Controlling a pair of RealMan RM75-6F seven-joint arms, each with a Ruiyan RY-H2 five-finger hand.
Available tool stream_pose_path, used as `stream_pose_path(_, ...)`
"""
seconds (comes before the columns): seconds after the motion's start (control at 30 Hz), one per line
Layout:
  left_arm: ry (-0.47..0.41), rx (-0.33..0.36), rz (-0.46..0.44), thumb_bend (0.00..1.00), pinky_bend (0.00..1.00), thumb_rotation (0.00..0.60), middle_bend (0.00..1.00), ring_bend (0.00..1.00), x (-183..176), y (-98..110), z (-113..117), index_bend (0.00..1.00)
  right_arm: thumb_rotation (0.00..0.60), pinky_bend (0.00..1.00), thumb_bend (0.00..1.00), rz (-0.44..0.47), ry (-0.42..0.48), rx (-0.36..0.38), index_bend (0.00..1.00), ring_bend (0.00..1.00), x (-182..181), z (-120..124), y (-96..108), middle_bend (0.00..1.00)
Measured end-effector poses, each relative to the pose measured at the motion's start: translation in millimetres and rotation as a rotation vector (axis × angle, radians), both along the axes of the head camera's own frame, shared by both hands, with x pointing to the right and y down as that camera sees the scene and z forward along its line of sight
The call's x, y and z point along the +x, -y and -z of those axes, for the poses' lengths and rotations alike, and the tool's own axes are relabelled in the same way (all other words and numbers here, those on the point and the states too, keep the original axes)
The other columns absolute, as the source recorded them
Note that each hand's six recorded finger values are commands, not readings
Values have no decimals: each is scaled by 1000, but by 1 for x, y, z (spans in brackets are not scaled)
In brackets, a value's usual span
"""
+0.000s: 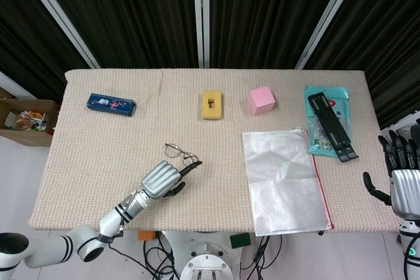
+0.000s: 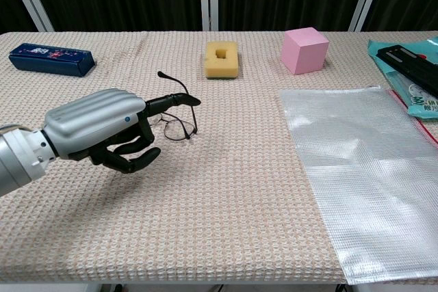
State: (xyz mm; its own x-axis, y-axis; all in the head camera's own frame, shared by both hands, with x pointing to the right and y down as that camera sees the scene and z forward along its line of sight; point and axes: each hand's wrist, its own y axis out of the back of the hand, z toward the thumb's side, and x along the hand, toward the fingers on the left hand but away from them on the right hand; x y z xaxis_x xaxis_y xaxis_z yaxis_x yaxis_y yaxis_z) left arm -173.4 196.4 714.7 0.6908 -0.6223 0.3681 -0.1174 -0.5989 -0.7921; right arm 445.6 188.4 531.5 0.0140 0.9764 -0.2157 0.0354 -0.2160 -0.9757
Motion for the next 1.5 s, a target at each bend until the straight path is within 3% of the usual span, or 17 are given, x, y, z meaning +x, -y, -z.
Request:
stream_pose_path(0.9,-19,11,-14,477,953,600,899,886,20,7,1,72,536,0,404,-3,8,6,0,0,3,-1,-1,0)
stream_pose_path(1.1,39,24,22,477,953,600,900,886,17,17,-7,69,536,0,409,-11,5,7,0,0,5,0,-1,0)
stream_pose_path(1.5,195,-43,106,477,954,600,901,887,-24,22,-41,70,536,0,405,-15,6,-23,0,0,6,-8,-3,0)
